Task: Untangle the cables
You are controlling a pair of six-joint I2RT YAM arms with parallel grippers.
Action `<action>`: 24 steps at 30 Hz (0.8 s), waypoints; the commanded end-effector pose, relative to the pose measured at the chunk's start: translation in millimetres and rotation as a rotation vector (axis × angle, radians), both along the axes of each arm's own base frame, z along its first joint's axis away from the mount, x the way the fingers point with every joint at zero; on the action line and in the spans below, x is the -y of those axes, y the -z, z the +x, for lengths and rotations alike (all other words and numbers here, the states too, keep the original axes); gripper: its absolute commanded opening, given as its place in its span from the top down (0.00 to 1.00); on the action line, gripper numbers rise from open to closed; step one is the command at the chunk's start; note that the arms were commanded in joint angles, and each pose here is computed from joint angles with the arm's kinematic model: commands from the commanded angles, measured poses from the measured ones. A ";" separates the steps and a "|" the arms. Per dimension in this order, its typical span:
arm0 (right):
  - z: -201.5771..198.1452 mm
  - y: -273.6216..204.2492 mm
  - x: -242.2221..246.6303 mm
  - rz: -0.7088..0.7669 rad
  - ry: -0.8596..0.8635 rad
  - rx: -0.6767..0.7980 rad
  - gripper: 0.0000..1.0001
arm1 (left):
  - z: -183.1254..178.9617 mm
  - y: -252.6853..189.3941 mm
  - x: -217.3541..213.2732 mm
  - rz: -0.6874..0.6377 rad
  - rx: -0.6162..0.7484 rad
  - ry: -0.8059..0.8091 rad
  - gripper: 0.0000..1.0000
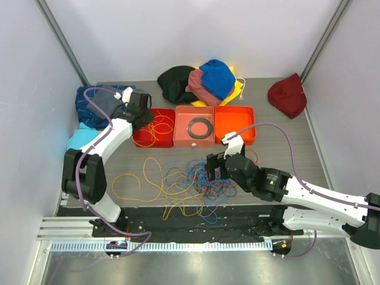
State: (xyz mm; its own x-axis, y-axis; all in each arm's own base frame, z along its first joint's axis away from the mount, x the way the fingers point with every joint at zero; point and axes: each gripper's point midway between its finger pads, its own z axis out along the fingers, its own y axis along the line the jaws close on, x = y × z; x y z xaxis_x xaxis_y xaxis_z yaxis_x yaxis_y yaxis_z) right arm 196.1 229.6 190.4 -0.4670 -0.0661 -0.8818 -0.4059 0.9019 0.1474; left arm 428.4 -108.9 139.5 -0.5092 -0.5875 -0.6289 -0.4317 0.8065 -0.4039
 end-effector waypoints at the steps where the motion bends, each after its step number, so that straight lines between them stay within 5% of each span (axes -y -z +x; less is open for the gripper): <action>1: 5.5 -17.5 3.6 0.033 0.034 0.043 0.00 | 31.6 -56.4 -1.0 0.016 0.132 -0.013 1.00; 15: 6.4 -11.3 11.4 -0.002 0.050 0.050 0.00 | 69.5 -26.8 11.9 0.009 0.083 0.025 1.00; 21: 6.4 -7.5 11.7 -0.014 0.052 0.044 0.00 | 51.1 17.1 7.5 0.012 0.025 0.013 1.00; 24: 6.2 -5.3 10.3 -0.020 0.048 0.037 0.00 | 41.4 26.0 2.2 0.032 0.018 0.012 0.90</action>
State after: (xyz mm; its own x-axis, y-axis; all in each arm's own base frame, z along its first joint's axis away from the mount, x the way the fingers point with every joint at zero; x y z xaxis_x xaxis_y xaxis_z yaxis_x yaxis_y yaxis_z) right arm 199.2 222.1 189.5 -0.4562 -0.0730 -0.8869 -0.3810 0.9167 0.1205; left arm 470.2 -116.2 105.7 -0.5498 -0.5539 -0.6253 -0.4280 0.8296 -0.3585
